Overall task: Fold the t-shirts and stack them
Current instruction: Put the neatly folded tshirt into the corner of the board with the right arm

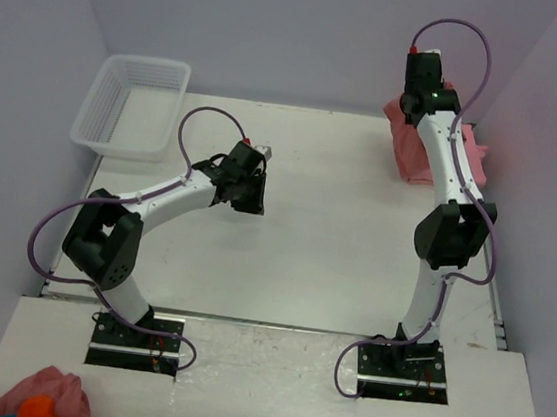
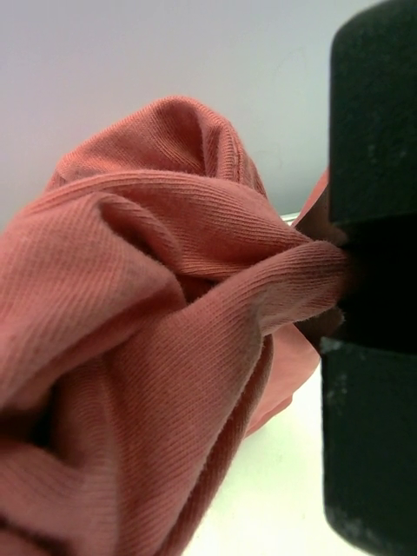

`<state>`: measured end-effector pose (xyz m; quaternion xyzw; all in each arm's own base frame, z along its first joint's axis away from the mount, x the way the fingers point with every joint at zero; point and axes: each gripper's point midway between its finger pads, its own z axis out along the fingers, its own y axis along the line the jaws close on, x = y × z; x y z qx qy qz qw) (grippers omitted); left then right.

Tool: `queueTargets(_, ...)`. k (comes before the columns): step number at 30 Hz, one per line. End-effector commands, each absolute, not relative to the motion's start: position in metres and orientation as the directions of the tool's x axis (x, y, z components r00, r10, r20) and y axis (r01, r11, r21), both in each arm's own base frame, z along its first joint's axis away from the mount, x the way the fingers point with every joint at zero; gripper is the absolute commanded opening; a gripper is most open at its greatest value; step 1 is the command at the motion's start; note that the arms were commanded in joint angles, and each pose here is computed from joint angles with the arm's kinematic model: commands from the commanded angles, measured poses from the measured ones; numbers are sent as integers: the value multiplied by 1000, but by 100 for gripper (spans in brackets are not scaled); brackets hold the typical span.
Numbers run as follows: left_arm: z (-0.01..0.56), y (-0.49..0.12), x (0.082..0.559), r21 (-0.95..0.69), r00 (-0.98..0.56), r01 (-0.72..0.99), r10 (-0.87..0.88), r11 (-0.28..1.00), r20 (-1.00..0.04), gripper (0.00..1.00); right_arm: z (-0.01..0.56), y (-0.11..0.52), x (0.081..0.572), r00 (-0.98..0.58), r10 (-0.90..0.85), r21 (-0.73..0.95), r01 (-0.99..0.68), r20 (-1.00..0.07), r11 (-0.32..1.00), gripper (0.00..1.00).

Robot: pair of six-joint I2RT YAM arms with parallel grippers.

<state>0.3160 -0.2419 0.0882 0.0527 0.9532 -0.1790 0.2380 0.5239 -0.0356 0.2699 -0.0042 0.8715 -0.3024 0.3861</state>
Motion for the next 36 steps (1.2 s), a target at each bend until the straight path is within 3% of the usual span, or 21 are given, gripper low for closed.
queueTargets(1,97,-247,317,-327,-860,229,33,917,-510,17,319,-52,515,-614,-197,-486,347,-764,802,0)
queueTargets(16,91,-243,308,-325,-871,240,55,915,-488,17,285,-87,540,-654,-160,-508,387,-740,770,0)
queueTargets(28,91,-239,293,-327,-889,251,83,911,-451,17,180,-135,570,-758,-88,-552,385,-647,739,0)
queueTargets(36,85,-239,285,-345,-904,240,80,907,-419,16,182,-165,586,-721,-86,-557,448,-688,699,0)
